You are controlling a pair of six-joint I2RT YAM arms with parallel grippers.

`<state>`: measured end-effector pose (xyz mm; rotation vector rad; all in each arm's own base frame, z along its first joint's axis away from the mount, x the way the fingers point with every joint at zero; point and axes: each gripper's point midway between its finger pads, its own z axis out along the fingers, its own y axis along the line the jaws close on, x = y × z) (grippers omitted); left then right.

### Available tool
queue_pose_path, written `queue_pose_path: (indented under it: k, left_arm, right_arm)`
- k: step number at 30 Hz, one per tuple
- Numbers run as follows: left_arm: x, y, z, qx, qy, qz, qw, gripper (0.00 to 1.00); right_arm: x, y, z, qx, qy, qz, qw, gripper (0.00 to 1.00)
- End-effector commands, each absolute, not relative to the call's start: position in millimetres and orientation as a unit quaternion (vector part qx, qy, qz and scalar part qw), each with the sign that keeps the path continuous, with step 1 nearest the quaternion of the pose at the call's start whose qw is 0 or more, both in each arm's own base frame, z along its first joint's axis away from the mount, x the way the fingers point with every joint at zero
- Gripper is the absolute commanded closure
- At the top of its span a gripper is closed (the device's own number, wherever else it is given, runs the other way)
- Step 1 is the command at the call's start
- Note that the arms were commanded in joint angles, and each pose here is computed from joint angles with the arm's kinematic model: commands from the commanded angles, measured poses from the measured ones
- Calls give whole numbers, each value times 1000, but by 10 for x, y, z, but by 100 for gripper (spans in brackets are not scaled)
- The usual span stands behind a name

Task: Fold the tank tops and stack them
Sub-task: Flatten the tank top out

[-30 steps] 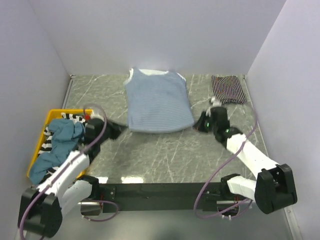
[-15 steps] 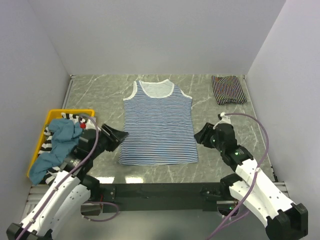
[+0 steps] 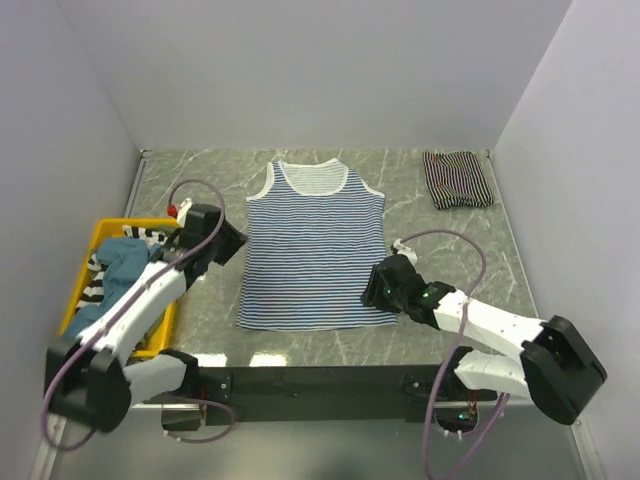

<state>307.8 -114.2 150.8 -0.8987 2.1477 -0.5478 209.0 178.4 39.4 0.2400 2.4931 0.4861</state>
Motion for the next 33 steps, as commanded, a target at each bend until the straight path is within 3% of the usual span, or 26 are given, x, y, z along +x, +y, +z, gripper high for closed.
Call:
queue_pose_path:
  k: [1, 9, 15, 22, 29, 33]
  left_arm:
    - [3566, -1122, 1720, -336, 820, -235, 400, 53]
    - [4059, -1091, 1799, -338, 821, -235, 395, 51]
    - [4334, -1012, 1640, -330, 835, -216, 383, 50]
    - [4746, -1043, 1056, -270, 881, -219, 320, 59]
    - [4985, -1047, 852, -229, 898, -204, 315, 49]
    - [5007, -1009, 687, -227, 906, -187, 305, 49]
  right_arm:
    - [2251, 1770, 364, 147, 923, 193, 300, 46]
    - [2384, 1152, 130, 237, 924, 133, 268, 46]
    - [2567, 995, 401, 239, 912, 128, 308, 49]
    - [2350, 2071, 857, 103, 923, 164, 333, 52]
    - [1956, 3367, 792, -42, 940, 157, 300, 52]
    - [1818, 3899, 741, -98, 939, 148, 293, 51]
